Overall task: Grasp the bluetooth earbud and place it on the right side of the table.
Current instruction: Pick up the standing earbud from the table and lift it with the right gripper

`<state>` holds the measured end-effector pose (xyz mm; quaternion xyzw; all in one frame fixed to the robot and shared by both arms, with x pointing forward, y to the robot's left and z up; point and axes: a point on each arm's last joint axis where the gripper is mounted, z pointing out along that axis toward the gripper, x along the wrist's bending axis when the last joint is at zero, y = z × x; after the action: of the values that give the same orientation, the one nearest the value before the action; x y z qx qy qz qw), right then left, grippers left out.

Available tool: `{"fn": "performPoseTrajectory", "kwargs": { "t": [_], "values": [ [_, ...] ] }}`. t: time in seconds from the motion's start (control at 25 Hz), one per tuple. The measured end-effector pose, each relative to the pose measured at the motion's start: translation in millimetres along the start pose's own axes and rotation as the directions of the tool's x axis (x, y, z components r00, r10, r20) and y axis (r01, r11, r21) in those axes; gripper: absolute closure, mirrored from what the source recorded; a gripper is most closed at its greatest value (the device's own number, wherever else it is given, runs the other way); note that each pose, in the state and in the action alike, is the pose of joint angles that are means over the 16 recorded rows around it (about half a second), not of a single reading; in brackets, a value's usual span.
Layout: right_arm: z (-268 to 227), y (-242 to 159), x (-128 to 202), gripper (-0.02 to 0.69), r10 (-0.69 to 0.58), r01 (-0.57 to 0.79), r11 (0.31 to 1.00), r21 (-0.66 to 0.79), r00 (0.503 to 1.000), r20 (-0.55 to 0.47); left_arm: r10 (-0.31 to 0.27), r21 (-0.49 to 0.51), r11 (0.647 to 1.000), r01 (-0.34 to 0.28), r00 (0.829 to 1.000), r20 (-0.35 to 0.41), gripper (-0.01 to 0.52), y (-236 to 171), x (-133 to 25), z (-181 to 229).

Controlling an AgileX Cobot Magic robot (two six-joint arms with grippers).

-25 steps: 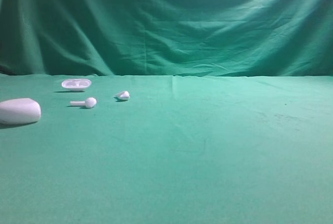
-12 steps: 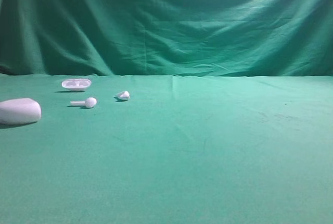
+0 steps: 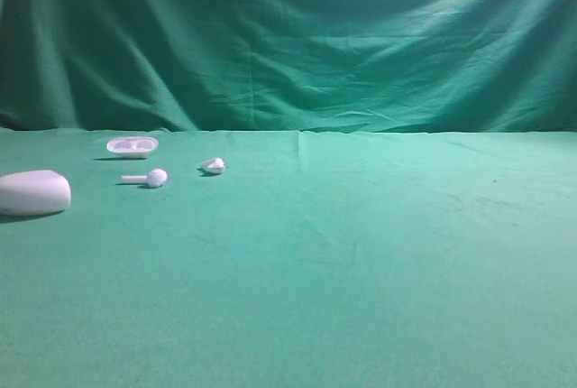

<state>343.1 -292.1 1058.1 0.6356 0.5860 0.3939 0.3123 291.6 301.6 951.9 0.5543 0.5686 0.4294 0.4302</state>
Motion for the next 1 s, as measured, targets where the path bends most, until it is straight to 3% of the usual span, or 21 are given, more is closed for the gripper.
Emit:
{"fn": "performPoseTrajectory", "kwargs": {
  "t": [0.32, 0.68, 0.84, 1.0],
  "values": [
    [56.6, 56.7, 31.3, 0.665, -0.192, 0.236, 0.928, 0.289, 0.966, -0.174, 0.000, 0.000, 1.000, 0.000, 1.000, 0.000, 0.514, 0.0, 0.0, 0.0],
    [154.3, 88.9, 127.4, 0.665, -0.410, 0.596, 0.680, 0.427, 0.792, -0.452, 0.000, 0.000, 1.000, 0.000, 1.000, 0.000, 0.514, 0.0, 0.0, 0.0],
    [199.8, 84.2, 180.7, 0.665, -0.461, 0.685, 0.569, 0.455, 0.723, -0.514, 0.000, 0.000, 1.000, 0.000, 1.000, 0.000, 0.514, 0.0, 0.0, 0.0],
    [241.5, 73.4, 224.5, 0.665, -0.478, 0.725, 0.498, 0.477, 0.688, -0.547, 0.000, 0.000, 1.000, 0.000, 1.000, 0.000, 0.514, 0.0, 0.0, 0.0]
  ]
}}
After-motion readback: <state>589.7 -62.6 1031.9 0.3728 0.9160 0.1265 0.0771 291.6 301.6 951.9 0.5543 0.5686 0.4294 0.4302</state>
